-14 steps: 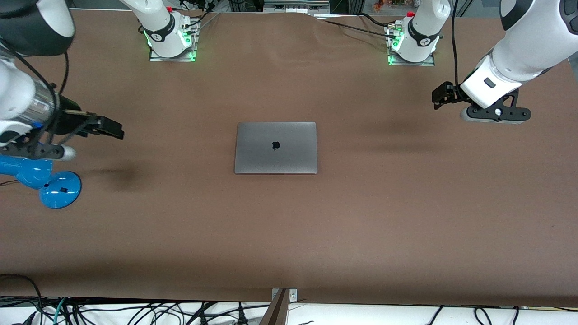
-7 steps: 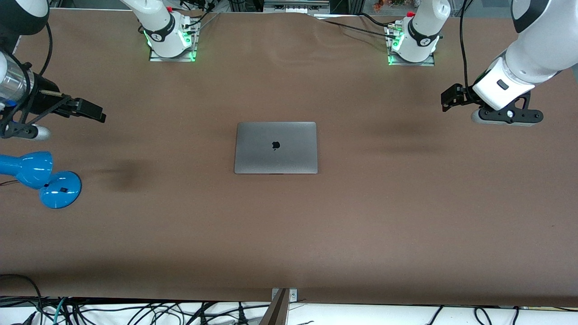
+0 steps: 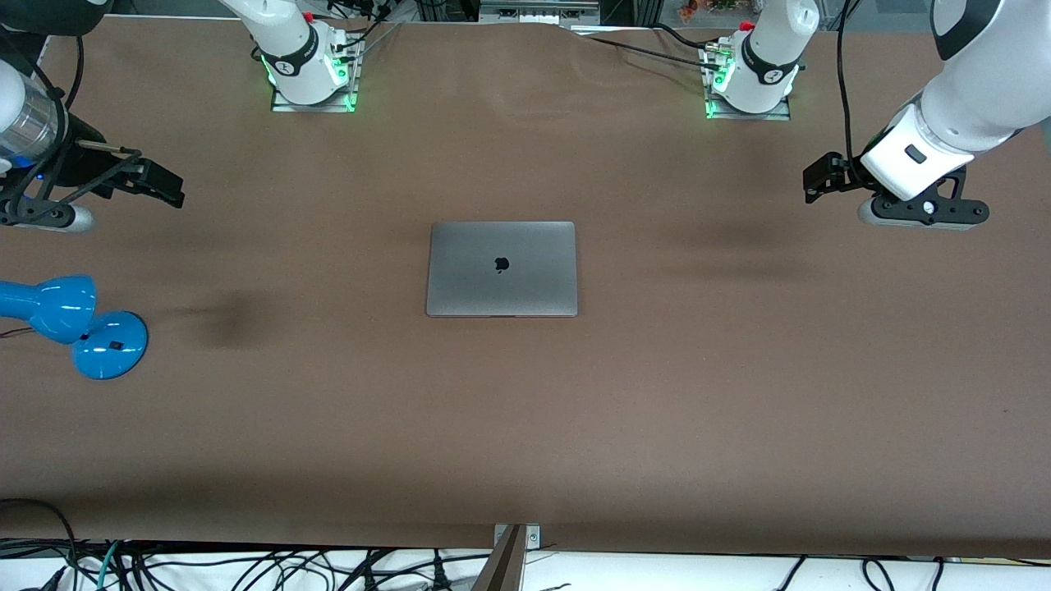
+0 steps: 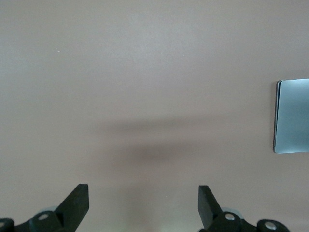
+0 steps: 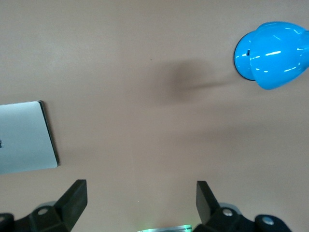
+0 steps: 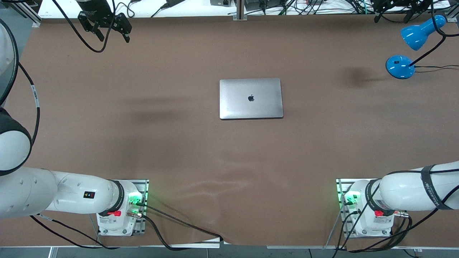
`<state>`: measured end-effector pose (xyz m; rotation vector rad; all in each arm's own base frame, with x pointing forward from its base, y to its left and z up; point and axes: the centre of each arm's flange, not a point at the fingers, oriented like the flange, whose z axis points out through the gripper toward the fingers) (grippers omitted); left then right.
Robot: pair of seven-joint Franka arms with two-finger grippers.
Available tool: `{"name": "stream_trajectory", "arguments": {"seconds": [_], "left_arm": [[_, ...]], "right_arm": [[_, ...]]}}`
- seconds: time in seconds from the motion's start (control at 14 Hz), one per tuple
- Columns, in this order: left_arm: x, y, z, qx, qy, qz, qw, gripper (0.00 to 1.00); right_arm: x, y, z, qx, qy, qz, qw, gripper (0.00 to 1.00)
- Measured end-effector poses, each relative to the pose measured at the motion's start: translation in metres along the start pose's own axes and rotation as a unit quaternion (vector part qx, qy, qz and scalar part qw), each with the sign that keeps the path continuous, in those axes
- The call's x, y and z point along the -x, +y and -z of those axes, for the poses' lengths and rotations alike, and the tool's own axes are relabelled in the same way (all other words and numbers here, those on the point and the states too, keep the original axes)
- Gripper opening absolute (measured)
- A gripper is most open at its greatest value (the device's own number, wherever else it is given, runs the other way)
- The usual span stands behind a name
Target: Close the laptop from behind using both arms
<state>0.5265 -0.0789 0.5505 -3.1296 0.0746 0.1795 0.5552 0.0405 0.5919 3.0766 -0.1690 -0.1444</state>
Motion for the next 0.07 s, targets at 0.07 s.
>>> {"name": "stream_trajectory", "arguments": {"seconds": [0.07], "left_arm": [[0.0000, 0.0000, 0.0000, 0.000, 0.000, 0.000, 1.000, 1.00]], "right_arm": [[0.0005, 0.0005, 0.0010, 0.000, 0.001, 0.000, 1.000, 1.00]]}}
